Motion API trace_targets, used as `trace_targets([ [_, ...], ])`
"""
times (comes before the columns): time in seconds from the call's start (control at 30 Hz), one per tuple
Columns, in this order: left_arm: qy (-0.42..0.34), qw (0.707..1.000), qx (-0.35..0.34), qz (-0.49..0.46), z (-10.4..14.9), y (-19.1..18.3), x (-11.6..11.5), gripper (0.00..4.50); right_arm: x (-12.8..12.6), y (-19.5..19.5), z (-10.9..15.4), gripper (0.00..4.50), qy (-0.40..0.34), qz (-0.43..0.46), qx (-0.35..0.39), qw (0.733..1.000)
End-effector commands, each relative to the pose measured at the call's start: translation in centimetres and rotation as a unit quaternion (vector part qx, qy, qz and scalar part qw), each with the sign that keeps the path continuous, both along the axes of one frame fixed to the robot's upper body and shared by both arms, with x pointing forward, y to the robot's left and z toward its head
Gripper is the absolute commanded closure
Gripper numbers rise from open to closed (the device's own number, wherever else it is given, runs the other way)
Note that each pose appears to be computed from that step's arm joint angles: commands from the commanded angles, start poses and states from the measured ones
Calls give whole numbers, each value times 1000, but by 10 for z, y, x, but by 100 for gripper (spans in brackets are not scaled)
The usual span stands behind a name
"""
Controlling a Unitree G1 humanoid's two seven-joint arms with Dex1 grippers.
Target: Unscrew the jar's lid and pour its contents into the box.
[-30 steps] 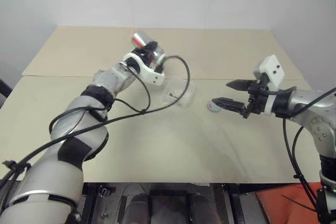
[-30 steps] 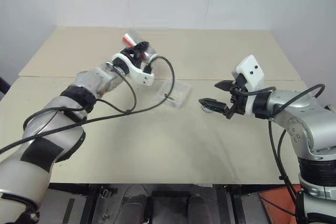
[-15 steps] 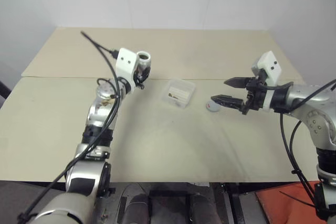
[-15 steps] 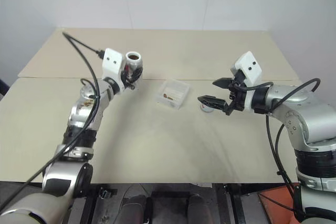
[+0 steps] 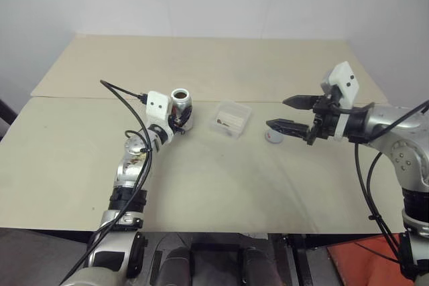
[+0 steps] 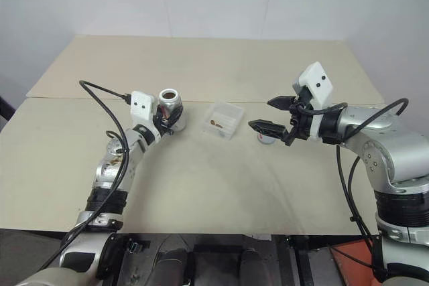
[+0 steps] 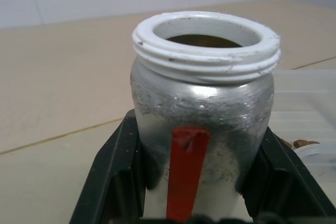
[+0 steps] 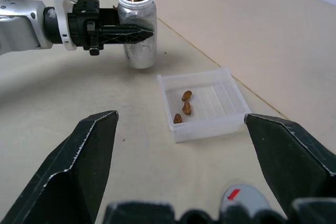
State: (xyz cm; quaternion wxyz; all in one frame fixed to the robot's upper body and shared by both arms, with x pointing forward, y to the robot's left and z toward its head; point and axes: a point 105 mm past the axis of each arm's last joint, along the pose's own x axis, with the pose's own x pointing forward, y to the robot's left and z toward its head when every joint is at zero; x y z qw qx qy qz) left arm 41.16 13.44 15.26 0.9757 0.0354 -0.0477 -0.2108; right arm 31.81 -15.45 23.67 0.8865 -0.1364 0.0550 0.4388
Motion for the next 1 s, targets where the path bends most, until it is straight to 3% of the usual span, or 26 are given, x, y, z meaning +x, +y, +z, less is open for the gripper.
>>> trace_targets([
  [0.03, -6, 1000, 0, 3, -1, 2, 0, 257, -4, 1, 13, 3, -30, 3, 8, 1000],
  [0.07, -1, 1000, -1, 2, -4, 3, 0, 257, -4, 1, 13, 3, -29, 4, 8, 1000],
  [0.33, 10, 1000, 12, 0, -14, 3, -2, 6, -5, 2, 13, 0, -31, 7, 9, 999],
  [0.57, 11, 1000, 9, 4, -11, 14, -15, 3, -7, 3, 11, 0, -30, 7, 6, 1000],
  [0.77, 23, 999, 15, -15, -12, 22, -48, 3, -9, 3, 6, 0, -25, 4, 4, 1000],
  [1.0, 9, 998, 49, -48, 11, 36, -97, 3, -15, 0, 1, 0, -22, 7, 0, 1000],
])
